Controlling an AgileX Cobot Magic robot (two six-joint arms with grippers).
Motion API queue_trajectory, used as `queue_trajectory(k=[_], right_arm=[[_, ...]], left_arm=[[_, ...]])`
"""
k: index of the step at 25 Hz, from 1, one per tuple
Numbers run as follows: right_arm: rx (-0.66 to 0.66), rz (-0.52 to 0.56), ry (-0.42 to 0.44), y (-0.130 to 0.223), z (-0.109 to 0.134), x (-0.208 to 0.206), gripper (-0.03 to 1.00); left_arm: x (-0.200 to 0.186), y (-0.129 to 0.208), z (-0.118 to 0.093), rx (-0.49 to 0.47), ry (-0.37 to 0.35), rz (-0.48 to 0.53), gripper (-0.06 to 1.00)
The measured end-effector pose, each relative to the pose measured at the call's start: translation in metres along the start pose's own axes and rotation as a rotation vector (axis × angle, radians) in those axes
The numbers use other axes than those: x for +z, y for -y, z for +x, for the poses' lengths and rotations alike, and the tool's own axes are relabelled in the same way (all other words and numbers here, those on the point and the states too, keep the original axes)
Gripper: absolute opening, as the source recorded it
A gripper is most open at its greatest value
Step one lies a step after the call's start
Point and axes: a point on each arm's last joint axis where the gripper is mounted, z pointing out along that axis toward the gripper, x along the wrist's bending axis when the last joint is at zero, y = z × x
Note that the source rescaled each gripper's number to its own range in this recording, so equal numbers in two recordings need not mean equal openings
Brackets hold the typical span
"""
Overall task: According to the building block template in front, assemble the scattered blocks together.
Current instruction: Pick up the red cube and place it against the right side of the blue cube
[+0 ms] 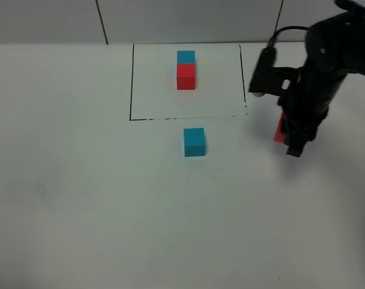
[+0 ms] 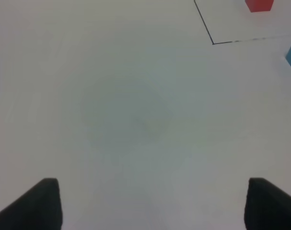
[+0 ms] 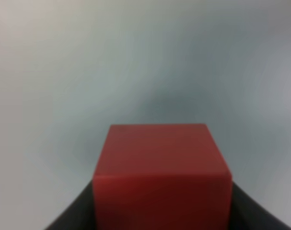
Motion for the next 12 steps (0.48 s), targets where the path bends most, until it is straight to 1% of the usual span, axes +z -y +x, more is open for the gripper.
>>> queue_trajectory(k=[3, 6, 10, 12], right_arm=[[-0.152, 0.029, -0.051, -0.035, 0.004, 0.012, 0.00], [-0.234, 0.049, -0.084, -0.062, 0.001, 0.026, 0.00], [-0.265, 0.060, -0.113, -0.080, -0.003, 0.045, 0.00], [-0.261, 0.042, -0.129, -0.087, -0.004, 0.052, 0.00]], left_arm=[[0.000, 0.000, 0.000, 0.000, 0.000, 0.000, 0.69], [0.000, 0.000, 0.000, 0.000, 0.000, 0.000, 0.69], [0.000, 0.000, 0.000, 0.000, 0.000, 0.000, 0.69], [0.000, 0.000, 0.000, 0.000, 0.000, 0.000, 0.69]])
